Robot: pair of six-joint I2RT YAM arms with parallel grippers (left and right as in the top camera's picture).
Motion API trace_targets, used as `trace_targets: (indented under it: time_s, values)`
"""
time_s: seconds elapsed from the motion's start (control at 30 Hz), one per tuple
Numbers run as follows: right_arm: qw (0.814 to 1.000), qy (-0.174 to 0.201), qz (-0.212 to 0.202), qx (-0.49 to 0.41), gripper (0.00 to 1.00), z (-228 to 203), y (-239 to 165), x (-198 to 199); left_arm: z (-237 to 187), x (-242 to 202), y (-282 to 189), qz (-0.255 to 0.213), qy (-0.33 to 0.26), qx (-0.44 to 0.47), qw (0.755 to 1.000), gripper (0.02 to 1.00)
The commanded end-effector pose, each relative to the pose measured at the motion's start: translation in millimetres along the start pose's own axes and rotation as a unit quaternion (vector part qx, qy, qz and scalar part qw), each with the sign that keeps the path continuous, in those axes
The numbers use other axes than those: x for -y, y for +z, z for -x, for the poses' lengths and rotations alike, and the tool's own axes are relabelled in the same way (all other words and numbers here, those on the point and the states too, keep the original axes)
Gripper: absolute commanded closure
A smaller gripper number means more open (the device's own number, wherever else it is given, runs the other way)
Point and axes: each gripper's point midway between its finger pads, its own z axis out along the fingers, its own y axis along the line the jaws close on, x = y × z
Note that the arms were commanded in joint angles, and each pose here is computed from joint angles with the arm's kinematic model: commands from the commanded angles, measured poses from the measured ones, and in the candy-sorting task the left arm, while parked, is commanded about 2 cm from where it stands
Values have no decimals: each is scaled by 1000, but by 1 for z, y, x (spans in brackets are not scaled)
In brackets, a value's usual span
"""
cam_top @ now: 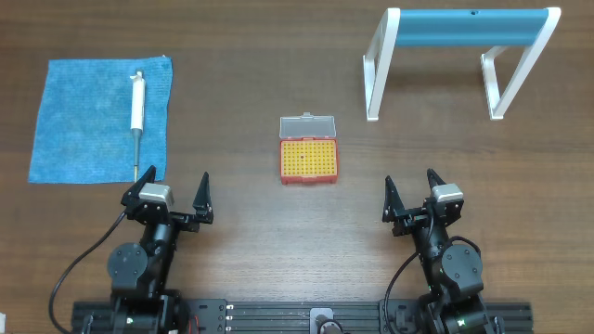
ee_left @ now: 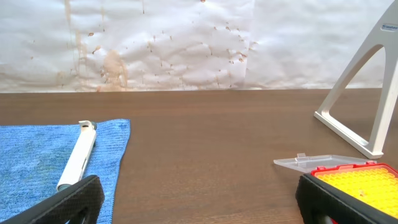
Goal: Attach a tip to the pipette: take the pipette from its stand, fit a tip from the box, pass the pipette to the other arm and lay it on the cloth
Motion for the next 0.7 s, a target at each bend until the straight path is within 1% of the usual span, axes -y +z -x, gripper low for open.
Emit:
trace_targets:
  time_s: [0.03,0.1,0.17,0.23,0.3,0.4,0.7]
  values:
    - [1000,-4,6,-4,163,-3,0,-2,-1,0,0,2,-8,-1,1000,20]
    - [1000,-9,5,-5,165,-3,0,-2,-1,0,0,2,-8,-1,1000,20]
    - [997,-71,3,-5,163,-3,0,-1,-1,0,0,2,-8,-1,1000,20]
    - [997,-73,-13,-4,163,-2,0,8,-1,0,0,2,-8,-1,1000,20]
    - [996,-74,-46,-3,163,0,-1,24,-1,0,0,2,-8,-1,1000,20]
    - [994,-81,-79,2,163,3,-3,39,-1,0,0,2,-8,-1,1000,20]
    - [993,-80,-80,10,163,7,-4,40,-1,0,0,2,-8,-1,1000,20]
